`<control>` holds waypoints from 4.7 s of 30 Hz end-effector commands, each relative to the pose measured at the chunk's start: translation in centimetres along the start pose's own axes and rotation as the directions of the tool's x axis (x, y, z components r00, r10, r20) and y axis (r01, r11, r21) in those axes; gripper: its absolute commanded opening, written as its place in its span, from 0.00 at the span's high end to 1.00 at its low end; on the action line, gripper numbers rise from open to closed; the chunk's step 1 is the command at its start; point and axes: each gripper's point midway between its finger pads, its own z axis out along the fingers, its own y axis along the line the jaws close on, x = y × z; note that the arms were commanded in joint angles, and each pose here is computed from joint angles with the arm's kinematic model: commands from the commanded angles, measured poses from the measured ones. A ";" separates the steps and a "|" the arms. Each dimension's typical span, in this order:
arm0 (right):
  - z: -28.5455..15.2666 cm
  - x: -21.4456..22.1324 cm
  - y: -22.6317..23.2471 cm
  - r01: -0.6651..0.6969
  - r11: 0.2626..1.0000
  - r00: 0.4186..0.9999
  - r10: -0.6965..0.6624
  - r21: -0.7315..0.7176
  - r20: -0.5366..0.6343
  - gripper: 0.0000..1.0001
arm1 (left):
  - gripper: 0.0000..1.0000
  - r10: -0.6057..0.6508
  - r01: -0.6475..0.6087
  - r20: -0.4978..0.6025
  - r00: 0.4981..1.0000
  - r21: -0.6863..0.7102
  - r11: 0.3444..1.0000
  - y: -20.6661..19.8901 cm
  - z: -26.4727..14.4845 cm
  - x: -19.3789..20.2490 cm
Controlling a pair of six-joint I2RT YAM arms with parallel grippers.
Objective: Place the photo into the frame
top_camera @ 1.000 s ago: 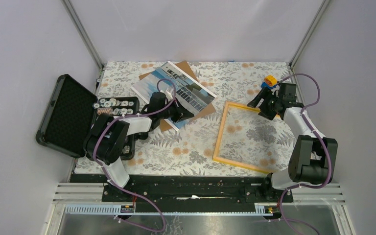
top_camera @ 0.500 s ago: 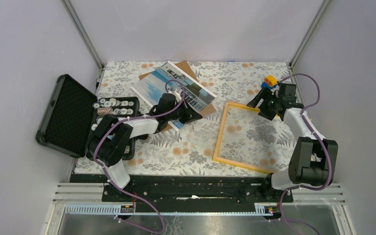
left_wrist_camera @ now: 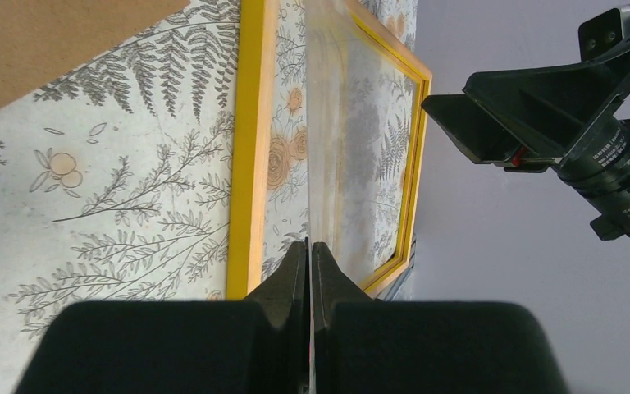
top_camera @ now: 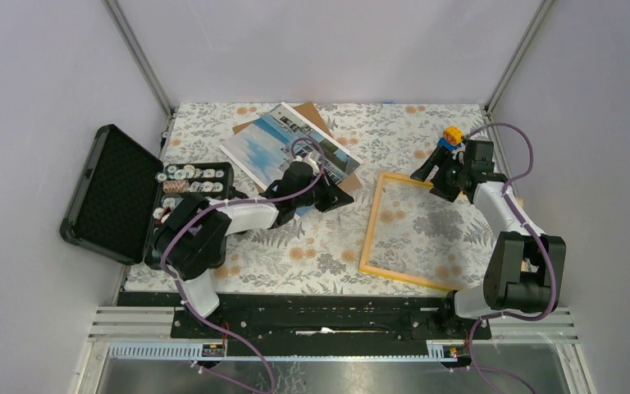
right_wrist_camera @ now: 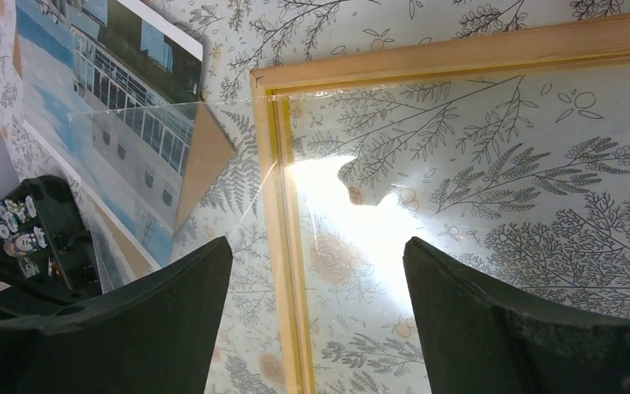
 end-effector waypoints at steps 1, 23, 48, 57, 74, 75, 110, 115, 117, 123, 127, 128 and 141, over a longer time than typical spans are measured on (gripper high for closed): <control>-0.7 -0.3 1.4 0.016 0.999 1.000 -0.015 -0.043 0.024 0.16 | 1.00 0.001 -0.005 0.061 0.998 0.059 0.998 -3.0 1.4 -0.8; -1.0 0.6 2.0 0.041 0.998 0.999 -0.041 -0.039 0.011 0.14 | 1.00 0.009 -0.007 -0.038 0.999 0.038 0.999 -3.3 7.4 4.7; -0.7 0.8 2.1 0.049 0.998 0.999 -0.049 -0.046 -0.002 0.14 | 1.00 0.052 -0.051 -0.085 0.995 0.018 0.999 -3.7 11.6 8.5; -0.8 0.8 2.3 0.051 0.997 0.999 -0.051 -0.050 -0.001 0.14 | 1.00 0.076 -0.080 -0.111 0.991 -0.026 0.996 -2.8 12.4 8.8; -0.3 1.4 2.2 0.064 0.997 0.998 -0.065 -0.043 -0.016 0.14 | 0.26 0.270 -0.297 -0.201 0.942 -0.118 0.948 -1.3 9.6 8.5; -0.3 1.5 2.1 0.066 0.997 0.998 -0.067 -0.040 -0.016 0.14 | 0.23 0.306 -0.332 -0.194 0.932 -0.124 0.935 -1.5 9.2 8.1; 7.1 11.5 9.0 0.218 0.974 0.936 -0.228 -0.069 -0.267 0.24 | 0.17 0.335 -0.345 -0.083 0.939 -0.168 0.924 3.0 -3.6 3.6; 7.8 12.0 8.6 0.220 0.974 0.936 -0.225 -0.050 -0.270 0.25 | 0.17 0.360 -0.365 -0.057 0.931 -0.174 0.915 2.8 -4.6 3.2; 8.1 12.1 8.5 0.215 0.976 0.937 -0.219 -0.046 -0.273 0.25 | 0.17 0.367 -0.370 -0.053 0.929 -0.176 0.912 2.7 -4.9 3.1; 8.8 12.9 8.7 0.220 0.974 0.929 -0.226 -0.051 -0.292 0.27 | 0.16 0.374 -0.375 -0.041 0.926 -0.181 0.909 2.6 -5.6 3.0; 9.1 14.0 8.9 0.229 0.972 0.920 -0.235 -0.057 -0.314 0.28 | 0.16 0.384 -0.382 -0.028 0.923 -0.191 0.904 2.5 -6.2 2.7; 9.1 14.4 9.0 0.228 0.972 0.918 -0.235 -0.060 -0.320 0.28 | 0.16 0.387 -0.384 -0.024 0.922 -0.195 0.902 2.5 -6.4 2.6; 6.3 12.0 11.3 0.303 0.951 0.919 -0.310 -0.066 -0.243 0.21 | 0.07 0.392 -0.399 -0.076 0.917 -0.156 0.904 2.9 -6.5 3.8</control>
